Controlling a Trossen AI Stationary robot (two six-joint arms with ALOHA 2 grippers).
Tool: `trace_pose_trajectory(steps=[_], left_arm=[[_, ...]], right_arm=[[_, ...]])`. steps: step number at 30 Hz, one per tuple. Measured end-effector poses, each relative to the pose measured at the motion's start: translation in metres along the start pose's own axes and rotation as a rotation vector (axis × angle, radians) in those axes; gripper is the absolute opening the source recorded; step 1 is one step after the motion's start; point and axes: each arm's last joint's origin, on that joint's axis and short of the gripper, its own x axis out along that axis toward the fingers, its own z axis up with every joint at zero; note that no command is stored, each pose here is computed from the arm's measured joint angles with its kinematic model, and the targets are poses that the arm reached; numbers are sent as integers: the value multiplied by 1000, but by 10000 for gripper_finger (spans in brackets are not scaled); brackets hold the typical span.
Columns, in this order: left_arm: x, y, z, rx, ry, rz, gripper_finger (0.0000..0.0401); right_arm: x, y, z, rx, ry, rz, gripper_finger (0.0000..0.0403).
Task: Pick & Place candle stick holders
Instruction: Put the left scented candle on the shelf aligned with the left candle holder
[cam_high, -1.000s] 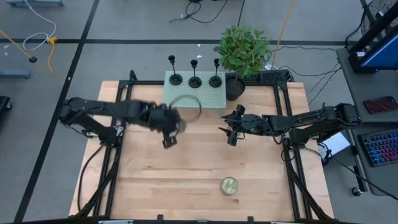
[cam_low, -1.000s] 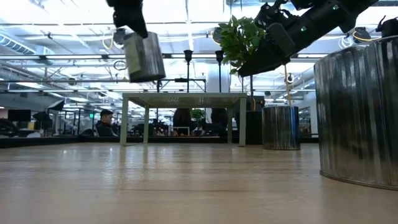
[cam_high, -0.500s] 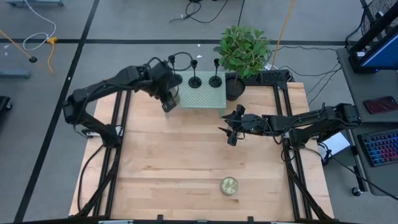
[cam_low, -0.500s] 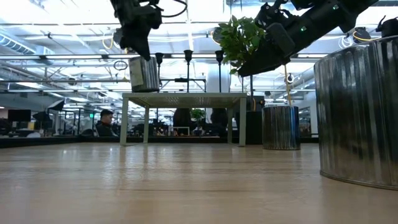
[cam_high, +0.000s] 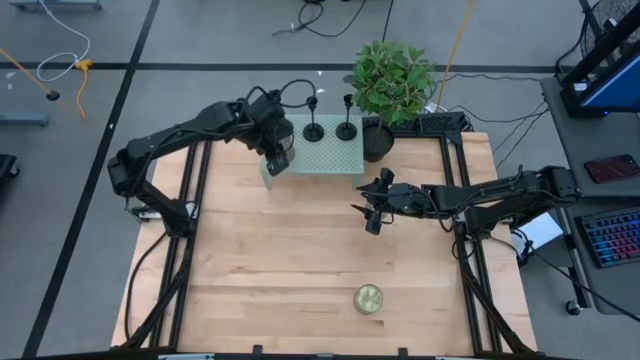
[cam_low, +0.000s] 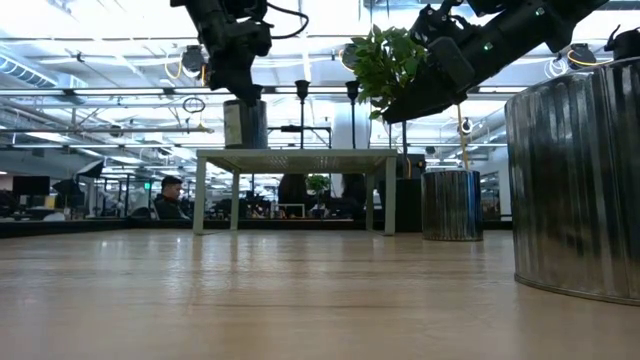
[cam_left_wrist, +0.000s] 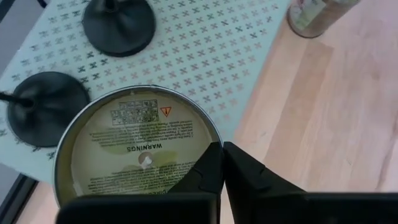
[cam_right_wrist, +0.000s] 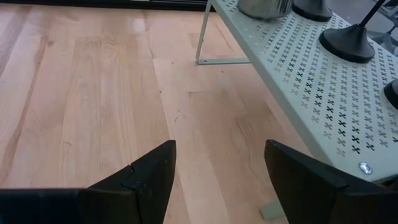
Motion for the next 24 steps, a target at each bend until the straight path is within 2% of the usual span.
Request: trace_pose_trajectory(steps=[11, 16, 21, 24], left_arm=[[1, 2, 2, -6, -23, -1, 14], [2, 2, 2, -5, -22, 4, 48], [1, 5, 2, -6, -17, 124, 83], [1, 6, 2, -5, -17, 136, 95]], right_arm=[[0, 0, 0, 0, 0, 0, 238], [0, 0, 0, 0, 1, 0, 238], [4, 1, -3, 16, 20, -1, 238], [7, 2, -6, 4, 35, -1, 238]])
